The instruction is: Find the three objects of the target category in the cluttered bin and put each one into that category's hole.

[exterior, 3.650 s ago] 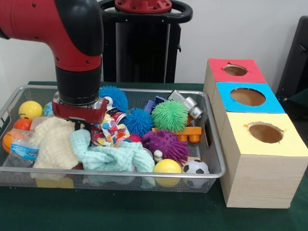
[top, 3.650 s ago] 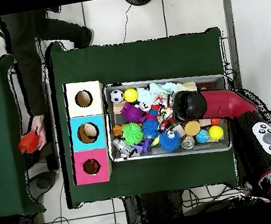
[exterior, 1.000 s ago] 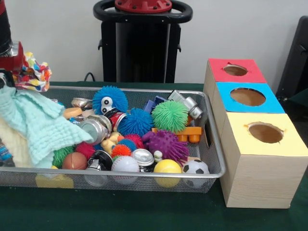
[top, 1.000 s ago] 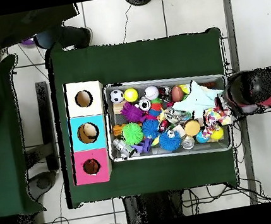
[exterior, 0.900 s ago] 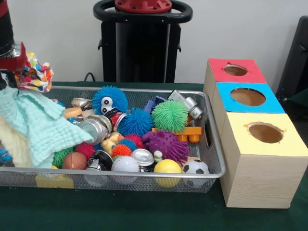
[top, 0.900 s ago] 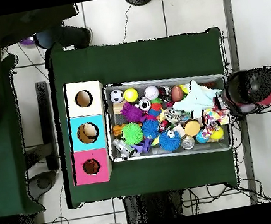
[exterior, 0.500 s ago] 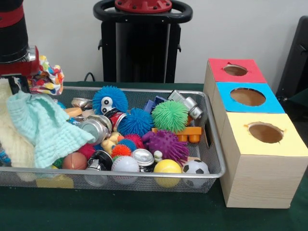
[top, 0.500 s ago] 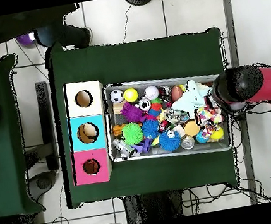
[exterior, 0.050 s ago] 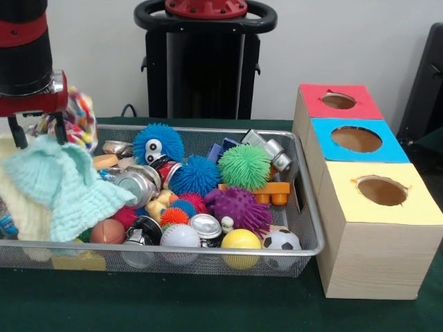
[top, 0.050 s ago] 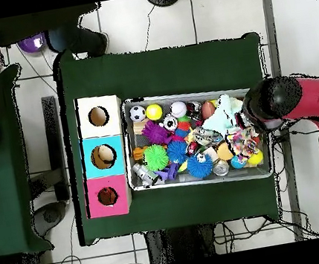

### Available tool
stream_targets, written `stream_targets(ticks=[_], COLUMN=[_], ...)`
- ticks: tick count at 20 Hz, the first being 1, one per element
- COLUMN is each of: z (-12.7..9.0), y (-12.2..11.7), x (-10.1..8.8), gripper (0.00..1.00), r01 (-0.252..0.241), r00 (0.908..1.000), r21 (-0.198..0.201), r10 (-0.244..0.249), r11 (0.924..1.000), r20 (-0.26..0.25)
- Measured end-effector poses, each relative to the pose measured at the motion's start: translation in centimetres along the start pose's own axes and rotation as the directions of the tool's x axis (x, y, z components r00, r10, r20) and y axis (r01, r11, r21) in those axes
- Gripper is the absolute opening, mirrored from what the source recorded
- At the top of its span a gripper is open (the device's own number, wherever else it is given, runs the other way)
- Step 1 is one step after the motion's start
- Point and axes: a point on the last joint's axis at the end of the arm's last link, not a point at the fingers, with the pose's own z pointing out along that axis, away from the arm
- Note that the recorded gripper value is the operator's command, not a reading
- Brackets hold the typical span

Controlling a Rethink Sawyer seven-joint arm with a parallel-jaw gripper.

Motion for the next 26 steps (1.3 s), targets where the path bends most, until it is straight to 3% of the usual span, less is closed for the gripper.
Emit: stream_targets(ticks=[9, 14, 21, 26], z=[-0.1, -0.3, 0.0, 0.6], y=[0.4, 1.7, 5.4, 8.4], x=[-0.3, -1.1, -2.9, -4.3], gripper=[1.00, 1.00, 1.00, 1.00], r01=[0.006, 0.019, 0.050, 0.072], r00=[1.0000, 0.9998, 0.9979, 0.9927], r21=[0.001, -0.007, -0.019, -0.017], r10=[-0.006, -0.019, -0.049, -0.070], r11=[1.0000, 0.9998, 0.9986, 0.9972], r20=[0.000, 0.004, 0.041, 0.098])
